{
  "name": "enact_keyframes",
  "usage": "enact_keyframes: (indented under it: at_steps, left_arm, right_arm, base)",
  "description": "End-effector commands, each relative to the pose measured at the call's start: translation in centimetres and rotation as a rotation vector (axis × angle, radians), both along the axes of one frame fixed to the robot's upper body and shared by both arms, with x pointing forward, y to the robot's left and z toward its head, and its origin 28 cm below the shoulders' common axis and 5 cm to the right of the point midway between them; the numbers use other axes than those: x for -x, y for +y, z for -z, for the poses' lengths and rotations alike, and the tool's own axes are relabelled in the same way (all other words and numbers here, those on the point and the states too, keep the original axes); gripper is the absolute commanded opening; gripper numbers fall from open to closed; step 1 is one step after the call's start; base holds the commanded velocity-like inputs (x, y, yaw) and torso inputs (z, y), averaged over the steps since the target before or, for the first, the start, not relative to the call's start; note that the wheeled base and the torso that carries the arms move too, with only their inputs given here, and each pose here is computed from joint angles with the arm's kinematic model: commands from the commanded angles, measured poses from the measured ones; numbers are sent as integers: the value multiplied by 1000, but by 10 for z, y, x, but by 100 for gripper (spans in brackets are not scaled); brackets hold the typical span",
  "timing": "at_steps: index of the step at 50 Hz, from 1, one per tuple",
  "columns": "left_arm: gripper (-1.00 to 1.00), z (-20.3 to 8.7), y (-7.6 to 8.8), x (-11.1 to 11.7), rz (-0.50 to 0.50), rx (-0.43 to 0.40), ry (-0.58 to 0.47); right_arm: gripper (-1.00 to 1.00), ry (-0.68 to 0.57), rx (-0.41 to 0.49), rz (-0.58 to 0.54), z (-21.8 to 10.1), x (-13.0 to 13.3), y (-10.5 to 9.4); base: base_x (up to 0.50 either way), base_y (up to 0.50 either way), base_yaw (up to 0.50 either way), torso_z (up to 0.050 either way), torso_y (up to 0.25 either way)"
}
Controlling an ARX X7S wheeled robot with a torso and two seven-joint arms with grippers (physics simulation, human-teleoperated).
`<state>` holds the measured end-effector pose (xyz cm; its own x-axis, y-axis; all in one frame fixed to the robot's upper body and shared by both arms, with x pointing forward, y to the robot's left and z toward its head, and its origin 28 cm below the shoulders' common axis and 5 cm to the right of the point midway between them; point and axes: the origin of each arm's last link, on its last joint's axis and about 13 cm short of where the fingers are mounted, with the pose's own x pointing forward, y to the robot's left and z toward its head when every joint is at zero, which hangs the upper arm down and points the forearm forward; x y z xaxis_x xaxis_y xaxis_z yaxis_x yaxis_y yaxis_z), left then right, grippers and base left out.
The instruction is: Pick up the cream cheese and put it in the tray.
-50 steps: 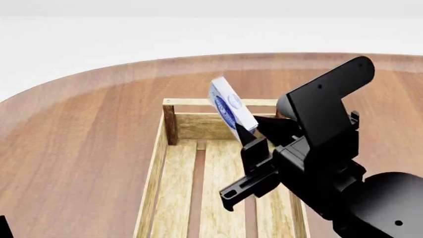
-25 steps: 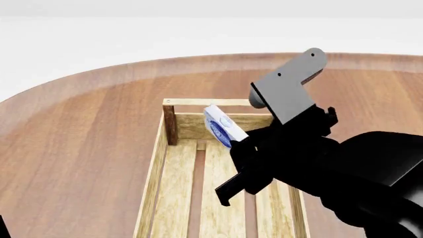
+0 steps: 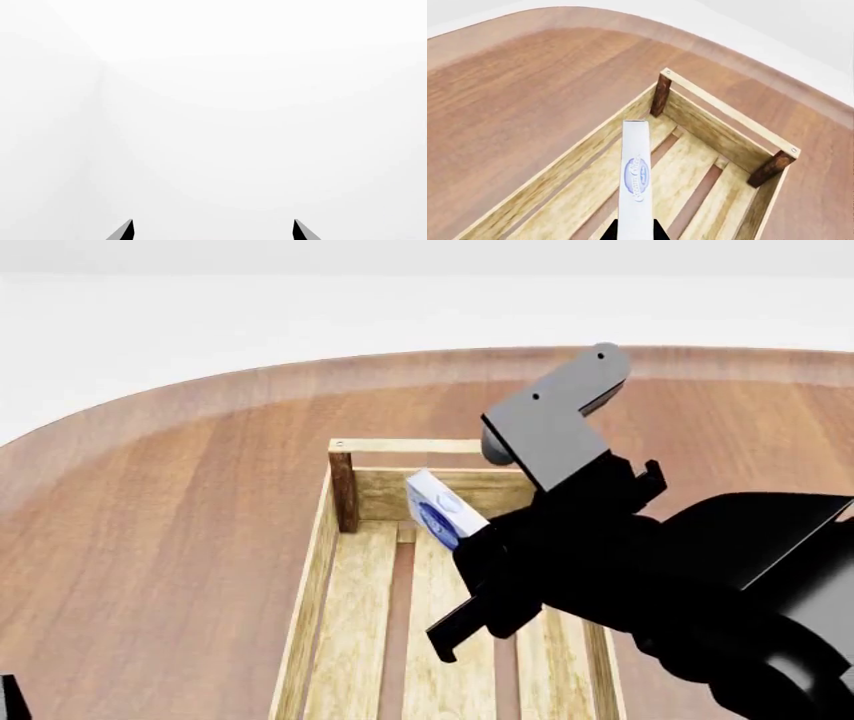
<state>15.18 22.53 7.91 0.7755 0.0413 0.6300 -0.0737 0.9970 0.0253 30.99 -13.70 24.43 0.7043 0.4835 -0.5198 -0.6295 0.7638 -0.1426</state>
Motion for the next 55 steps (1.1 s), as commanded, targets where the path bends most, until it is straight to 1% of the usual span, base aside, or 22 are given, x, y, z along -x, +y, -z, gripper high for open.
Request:
enact_keyframes:
  at_steps: [1,24,39,55]
  left_arm:
    - [100,1,-1,0,-5,-18,-1]
    - [100,1,-3,0,-22,-47,-2]
    - [100,2,-3,-1,-37,-59,0]
    - [100,0,-2,1,-26,-44,-16]
  right_arm:
    - [-100,-21,13,9,-2,-1,-1]
    - [-100,-31,15,24,-1,-2,-4]
    - [-100,-39,29,20,-1,-2,-2]
    - [-100,-47,33,15,-3,-1,-1]
  base:
    - [0,0,0,0,0]
    - [0,0,0,0,0]
    - [0,0,0,0,-98]
    - [-1,0,0,0,-129]
